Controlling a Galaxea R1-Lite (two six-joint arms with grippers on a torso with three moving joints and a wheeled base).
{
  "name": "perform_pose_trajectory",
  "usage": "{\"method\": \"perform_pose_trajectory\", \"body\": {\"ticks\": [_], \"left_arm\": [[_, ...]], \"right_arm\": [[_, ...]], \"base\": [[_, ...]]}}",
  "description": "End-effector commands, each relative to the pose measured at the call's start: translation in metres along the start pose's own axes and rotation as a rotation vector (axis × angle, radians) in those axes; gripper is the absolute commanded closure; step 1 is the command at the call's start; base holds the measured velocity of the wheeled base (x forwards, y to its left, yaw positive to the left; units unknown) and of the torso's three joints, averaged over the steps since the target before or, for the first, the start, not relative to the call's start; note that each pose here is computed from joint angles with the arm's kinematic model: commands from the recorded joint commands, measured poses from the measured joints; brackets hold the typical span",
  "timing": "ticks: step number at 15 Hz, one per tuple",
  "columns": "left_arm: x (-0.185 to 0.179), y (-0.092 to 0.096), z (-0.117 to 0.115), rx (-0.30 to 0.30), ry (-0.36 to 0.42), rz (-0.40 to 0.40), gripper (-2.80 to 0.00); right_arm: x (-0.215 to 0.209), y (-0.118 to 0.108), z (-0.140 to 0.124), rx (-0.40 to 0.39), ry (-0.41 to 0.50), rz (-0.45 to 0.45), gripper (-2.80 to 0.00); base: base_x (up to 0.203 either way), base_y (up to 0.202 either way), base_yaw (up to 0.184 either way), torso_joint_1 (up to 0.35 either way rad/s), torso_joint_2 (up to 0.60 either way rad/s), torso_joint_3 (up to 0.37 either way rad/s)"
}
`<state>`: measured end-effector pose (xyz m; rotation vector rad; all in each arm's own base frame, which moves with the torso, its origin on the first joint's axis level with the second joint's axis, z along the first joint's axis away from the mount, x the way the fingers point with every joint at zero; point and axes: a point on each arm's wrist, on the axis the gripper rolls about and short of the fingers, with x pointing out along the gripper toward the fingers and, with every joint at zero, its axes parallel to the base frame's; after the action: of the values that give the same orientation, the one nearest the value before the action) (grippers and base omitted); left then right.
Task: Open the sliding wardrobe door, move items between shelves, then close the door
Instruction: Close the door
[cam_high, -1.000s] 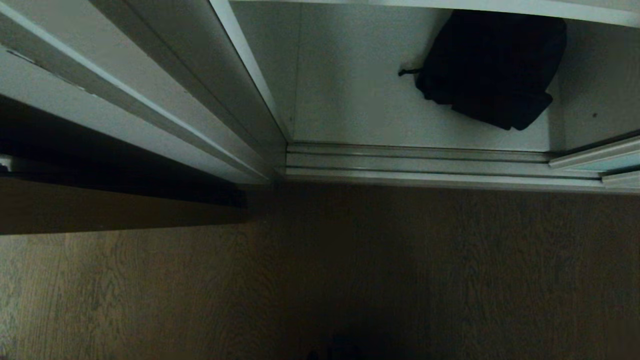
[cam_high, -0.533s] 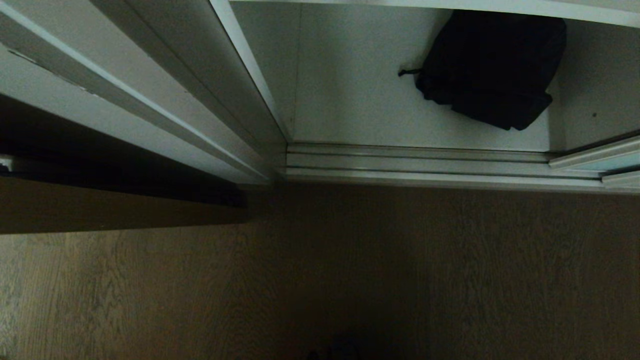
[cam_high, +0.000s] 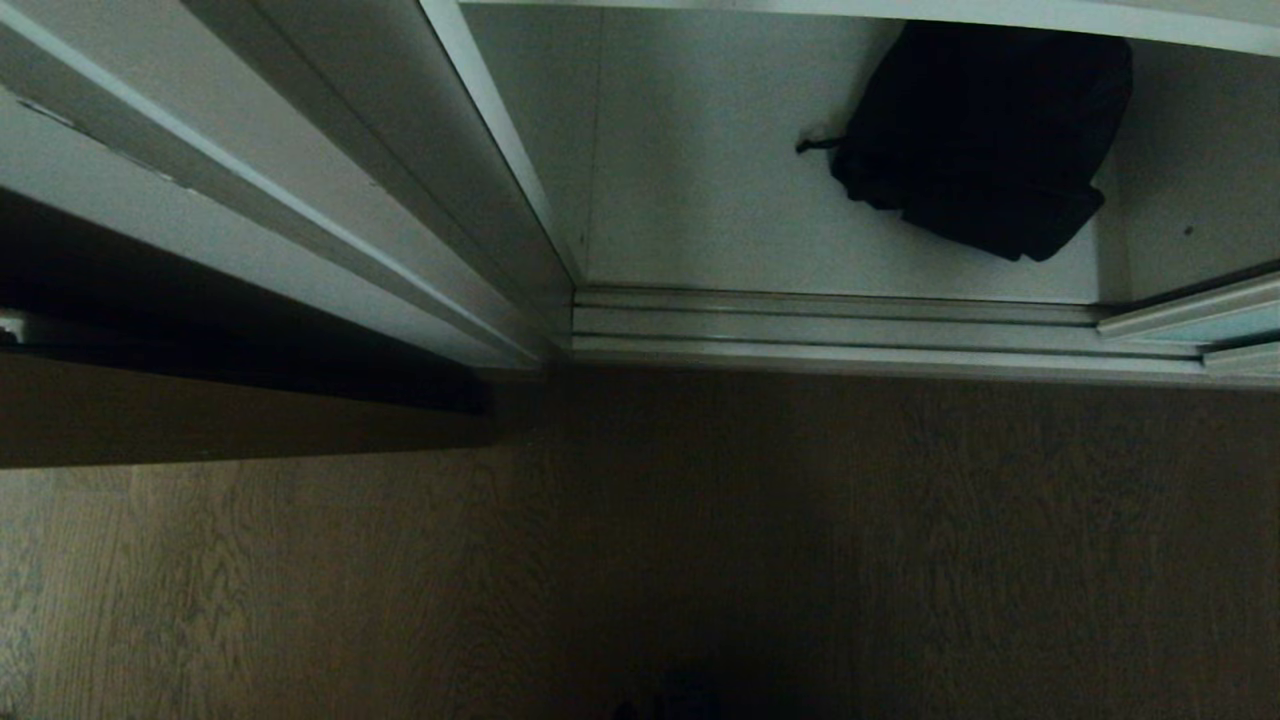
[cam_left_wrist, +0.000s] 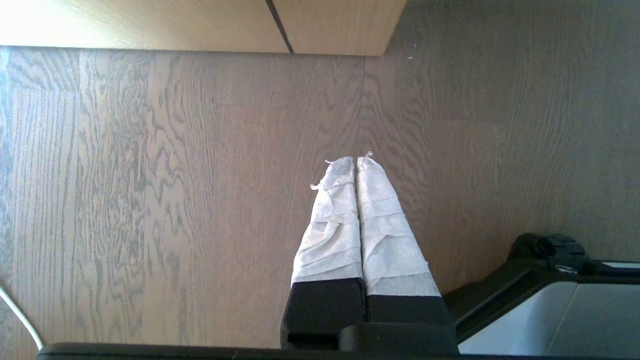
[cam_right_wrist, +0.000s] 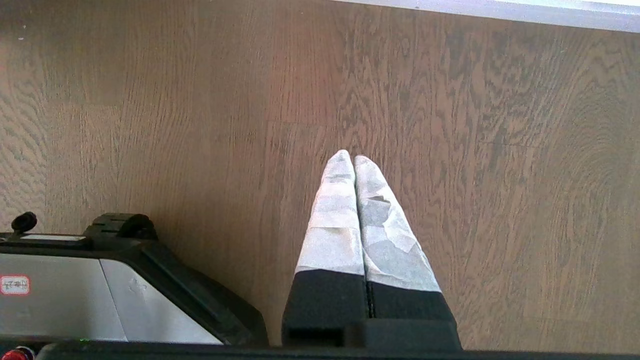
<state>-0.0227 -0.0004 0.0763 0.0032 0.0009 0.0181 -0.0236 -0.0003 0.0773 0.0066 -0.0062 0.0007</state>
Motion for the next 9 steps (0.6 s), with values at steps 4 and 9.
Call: {"method": "perform_pose_trajectory", "body": {"ticks": [4,9], "left_arm": [[-0.0001,0.0,0.0001,0.0,-0.001,0.0,0.0],[0.0001,0.0,-0.0002,0.0,-0.001,0.002,0.0]], "right_arm": [[0.0002,0.0,-0.0011,0.001,0.008,0.001,0.0],[0.0002,0.0,-0.0011,0.0,0.008,0.001,0.0]], "base": [[0.0,0.0,0.0,0.0,0.0,0.0],[0.0,0.0,0.0,0.0,0.0,0.0]]}}
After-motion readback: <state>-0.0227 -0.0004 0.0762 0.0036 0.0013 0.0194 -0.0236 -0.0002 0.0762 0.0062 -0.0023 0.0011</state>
